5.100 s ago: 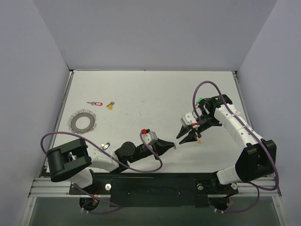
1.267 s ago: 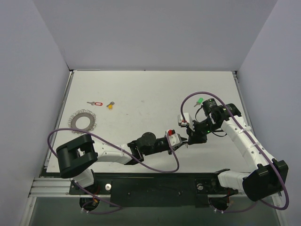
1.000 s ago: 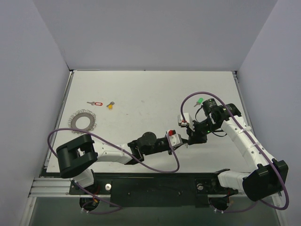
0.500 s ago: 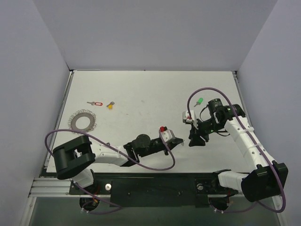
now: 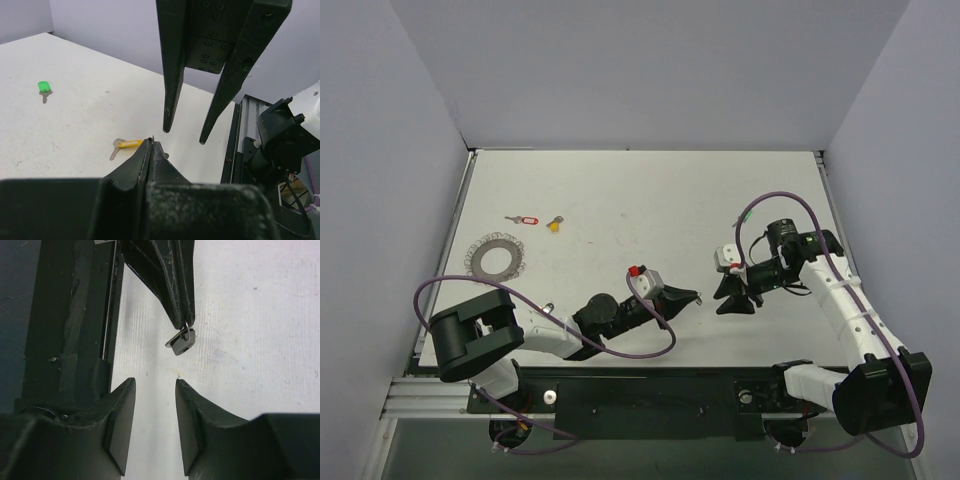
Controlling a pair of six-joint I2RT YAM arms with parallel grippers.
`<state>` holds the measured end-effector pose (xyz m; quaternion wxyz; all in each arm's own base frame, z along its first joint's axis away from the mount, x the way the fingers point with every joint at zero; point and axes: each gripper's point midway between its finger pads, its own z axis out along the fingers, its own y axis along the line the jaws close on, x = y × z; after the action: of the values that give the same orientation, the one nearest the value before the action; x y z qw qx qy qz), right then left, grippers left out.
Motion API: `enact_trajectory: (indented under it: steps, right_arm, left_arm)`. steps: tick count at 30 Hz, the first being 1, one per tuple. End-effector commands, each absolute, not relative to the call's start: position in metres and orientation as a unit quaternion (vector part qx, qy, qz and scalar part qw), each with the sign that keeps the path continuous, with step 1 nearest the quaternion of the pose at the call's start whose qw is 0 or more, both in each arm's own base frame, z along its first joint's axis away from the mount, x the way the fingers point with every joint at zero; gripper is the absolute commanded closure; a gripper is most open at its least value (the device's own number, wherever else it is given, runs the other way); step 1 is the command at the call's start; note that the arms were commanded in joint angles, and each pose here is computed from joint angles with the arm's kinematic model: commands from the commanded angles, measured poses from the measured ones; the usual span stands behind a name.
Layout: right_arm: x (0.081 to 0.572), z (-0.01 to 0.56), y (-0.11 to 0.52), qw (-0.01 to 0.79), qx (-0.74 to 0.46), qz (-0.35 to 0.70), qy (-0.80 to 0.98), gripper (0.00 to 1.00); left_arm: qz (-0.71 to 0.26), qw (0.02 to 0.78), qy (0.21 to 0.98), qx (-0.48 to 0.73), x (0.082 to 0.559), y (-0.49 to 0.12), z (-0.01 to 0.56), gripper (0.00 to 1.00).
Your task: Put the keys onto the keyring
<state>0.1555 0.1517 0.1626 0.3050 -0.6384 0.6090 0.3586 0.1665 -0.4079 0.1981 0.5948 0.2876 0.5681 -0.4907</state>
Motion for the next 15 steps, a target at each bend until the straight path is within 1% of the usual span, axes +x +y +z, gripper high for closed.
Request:
enact_trajectory:
  steps: [1,7,8,10,15]
  right_arm:
    - [0.157,0.18,0.168,0.318,-0.651,0.391,0.568,0.68]
    - [0.159,0.19,0.172,0.309,-0.66,0.407,0.551,0.76]
    - [0.159,0.191,0.173,0.307,-0.661,0.409,0.549,0.8]
    - [0.155,0.191,0.176,0.299,-0.665,0.417,0.543,0.85]
    - [0.15,0.188,0.18,0.29,-0.668,0.427,0.536,0.88]
  left_arm:
    - [-0.557,0.644,0.464,0.243,0.155,-0.398,0.269,1.0]
    - [-0.562,0.641,0.46,0.249,0.151,-0.397,0.269,1.0]
    - [-0.563,0.641,0.458,0.25,0.15,-0.397,0.27,1.0]
    - [-0.564,0.642,0.457,0.248,0.15,-0.396,0.27,1.0]
    - [-0.567,0.643,0.452,0.246,0.15,-0.396,0.272,1.0]
